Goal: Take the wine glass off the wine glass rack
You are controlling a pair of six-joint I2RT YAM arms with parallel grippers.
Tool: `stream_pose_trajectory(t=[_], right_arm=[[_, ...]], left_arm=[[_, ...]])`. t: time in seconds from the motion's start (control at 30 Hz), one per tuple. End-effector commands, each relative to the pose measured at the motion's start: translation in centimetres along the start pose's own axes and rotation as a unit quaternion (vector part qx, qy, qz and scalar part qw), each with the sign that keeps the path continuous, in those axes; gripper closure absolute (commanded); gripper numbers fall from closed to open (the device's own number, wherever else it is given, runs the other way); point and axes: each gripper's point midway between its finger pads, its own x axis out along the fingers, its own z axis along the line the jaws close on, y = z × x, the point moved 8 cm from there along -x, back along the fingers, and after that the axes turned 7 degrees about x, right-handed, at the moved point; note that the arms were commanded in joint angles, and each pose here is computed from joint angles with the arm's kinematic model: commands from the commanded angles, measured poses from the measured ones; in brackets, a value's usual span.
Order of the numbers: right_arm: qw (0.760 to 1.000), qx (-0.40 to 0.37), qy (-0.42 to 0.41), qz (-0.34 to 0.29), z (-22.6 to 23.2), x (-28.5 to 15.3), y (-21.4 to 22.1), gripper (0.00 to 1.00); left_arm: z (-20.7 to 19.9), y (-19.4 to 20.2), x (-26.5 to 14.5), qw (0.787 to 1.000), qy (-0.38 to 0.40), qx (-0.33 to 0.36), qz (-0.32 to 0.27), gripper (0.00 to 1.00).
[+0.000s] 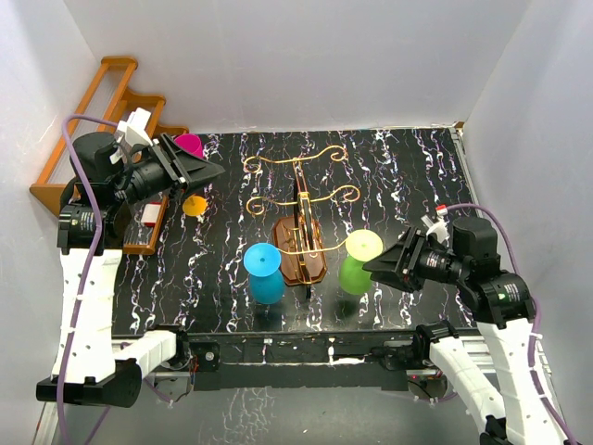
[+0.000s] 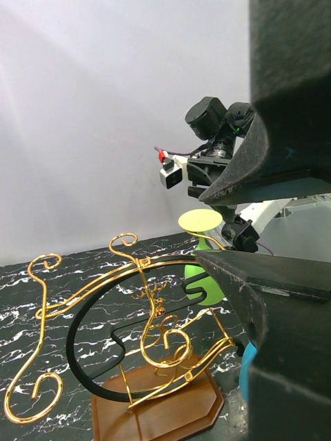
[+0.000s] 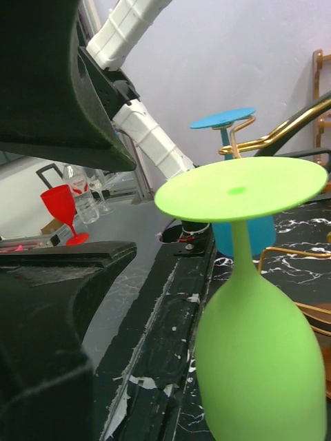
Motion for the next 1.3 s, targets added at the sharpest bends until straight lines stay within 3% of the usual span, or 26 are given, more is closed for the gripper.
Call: stream_pose_trajectory(t=[0.0,0.57,0.83,1.27], right_arm=[[0.998,-0.033,-0.049,-0.038,1.5,0.6,-1.6,0.53],[0.997,-0.020,-0.029,-0.074,1.2,2.3,-3.9,0.64],[0.997,-0.017,-0.024,-0.078,1.2,2.1,-3.8,0.92],[0.994,-0.017,-0.011,-0.112,3.3,-0.2,-3.2,0.92]], left_arm=[[-1.2,-0.4,-0.8,1.000,0.016,0.017,-0.016,0.69],[-0.7,-0.2,-0.5,1.000,0.011,0.010,-0.018,0.70],[-0.5,-0.2,-0.3,1.000,0.012,0.008,-0.016,0.70],[-0.6,0.0,-0.6,1.000,0.012,0.006,-0.014,0.70]])
